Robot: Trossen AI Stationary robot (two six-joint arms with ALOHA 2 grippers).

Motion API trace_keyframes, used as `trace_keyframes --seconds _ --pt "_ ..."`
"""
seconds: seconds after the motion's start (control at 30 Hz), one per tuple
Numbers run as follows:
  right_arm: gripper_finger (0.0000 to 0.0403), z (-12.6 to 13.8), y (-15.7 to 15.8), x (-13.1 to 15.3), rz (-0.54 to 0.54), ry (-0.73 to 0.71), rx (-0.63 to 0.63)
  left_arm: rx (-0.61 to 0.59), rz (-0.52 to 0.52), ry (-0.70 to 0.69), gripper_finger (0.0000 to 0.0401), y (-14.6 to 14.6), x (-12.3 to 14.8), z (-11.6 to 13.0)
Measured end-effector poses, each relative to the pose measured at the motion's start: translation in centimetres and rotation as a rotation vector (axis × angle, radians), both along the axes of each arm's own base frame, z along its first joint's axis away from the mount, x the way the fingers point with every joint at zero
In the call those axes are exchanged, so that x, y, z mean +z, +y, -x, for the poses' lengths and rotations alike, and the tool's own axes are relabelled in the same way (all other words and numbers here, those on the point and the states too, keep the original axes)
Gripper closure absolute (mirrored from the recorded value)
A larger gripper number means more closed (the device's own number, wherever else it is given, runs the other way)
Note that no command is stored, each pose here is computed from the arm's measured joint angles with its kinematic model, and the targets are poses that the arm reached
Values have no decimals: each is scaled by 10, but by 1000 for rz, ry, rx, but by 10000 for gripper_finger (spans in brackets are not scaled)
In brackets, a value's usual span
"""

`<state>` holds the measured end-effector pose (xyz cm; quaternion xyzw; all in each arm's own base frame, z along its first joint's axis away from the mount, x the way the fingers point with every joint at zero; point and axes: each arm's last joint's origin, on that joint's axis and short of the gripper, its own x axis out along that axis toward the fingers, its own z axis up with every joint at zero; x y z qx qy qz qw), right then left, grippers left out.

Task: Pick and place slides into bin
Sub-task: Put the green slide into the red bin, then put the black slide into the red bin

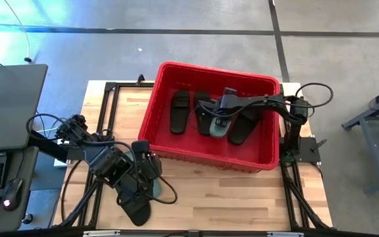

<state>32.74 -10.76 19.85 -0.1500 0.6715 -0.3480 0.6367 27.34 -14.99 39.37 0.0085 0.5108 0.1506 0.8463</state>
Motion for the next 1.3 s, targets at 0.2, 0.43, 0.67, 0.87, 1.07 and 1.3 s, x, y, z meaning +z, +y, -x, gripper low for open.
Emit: trace_keyframes --seconds 0.2,0.43,0.67,0.87,1.07,1.3 --pt "339 4 -4 -5 -70 3 -14 16 13 -12 196 0 0 -1" --pt "274 4 -8 -6 -142 -44 -30 23 27 -32 196 -1 1 -2" --pt "242 -1 7 -3 -139 -67 -36 14 89 -60 196 -5 2 -6" --pt "251 -10 35 24 -28 -68 63 -13 158 -14 196 -11 -4 -10" --pt "271 -10 69 89 5 -251 136 -37 249 65 196 -22 -12 -12" --pt "272 8 121 177 -301 -644 216 29 270 97 196 -52 -22 2"
